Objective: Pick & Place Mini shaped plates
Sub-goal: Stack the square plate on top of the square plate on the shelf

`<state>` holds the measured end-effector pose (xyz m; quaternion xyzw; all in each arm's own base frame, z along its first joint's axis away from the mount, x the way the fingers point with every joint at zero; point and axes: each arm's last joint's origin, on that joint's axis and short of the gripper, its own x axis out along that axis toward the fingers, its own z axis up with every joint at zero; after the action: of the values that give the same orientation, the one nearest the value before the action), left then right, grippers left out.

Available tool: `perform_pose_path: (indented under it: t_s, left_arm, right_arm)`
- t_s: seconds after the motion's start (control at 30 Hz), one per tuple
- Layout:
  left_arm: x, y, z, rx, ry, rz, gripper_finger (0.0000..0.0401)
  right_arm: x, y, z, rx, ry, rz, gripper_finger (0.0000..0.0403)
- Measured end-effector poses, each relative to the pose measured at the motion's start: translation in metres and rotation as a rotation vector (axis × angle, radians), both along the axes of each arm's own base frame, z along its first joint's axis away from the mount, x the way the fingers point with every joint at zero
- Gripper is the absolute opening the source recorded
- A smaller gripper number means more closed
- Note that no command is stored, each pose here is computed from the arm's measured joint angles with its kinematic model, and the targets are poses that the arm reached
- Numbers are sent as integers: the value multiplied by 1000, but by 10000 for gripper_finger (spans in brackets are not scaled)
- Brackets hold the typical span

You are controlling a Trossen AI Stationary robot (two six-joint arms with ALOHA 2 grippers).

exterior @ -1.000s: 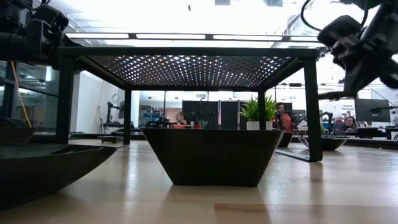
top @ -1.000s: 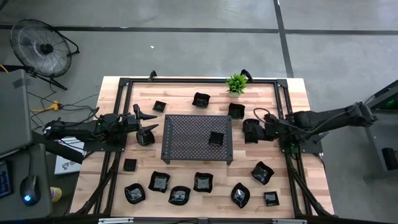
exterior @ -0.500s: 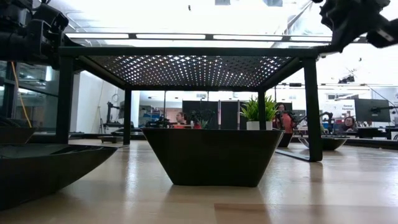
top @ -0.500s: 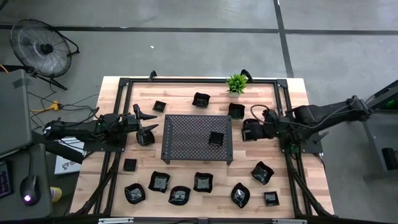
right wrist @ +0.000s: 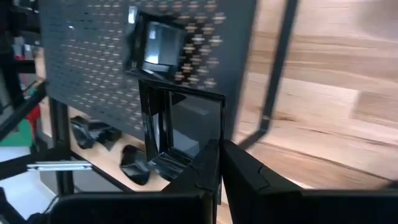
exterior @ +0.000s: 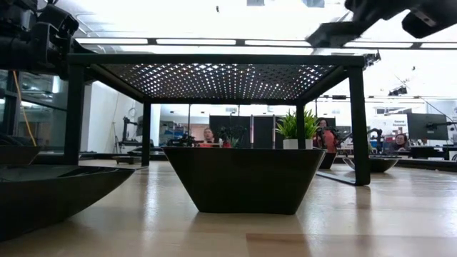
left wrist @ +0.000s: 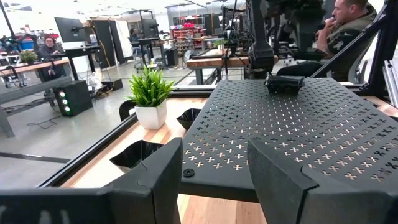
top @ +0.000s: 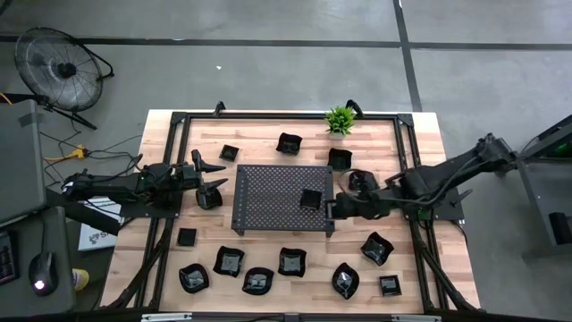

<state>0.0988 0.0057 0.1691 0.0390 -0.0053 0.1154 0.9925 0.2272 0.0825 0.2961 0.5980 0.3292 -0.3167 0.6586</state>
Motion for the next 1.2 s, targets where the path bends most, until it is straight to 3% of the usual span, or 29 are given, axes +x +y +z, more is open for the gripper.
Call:
perform_pose_path:
  t_s: [0.47,0.83,1.2]
  left_arm:
    - [0,0,0,0,0,0,176]
    - [0,0,0,0,0,0,176]
    - [0,0,0,0,0,0,176]
  right_arm:
    - [51,5,-2,2,-90,-76,11]
    - [58,-16,-2,3,-98,-150,11]
    - [61,-16,-6,57,-86,-204,11]
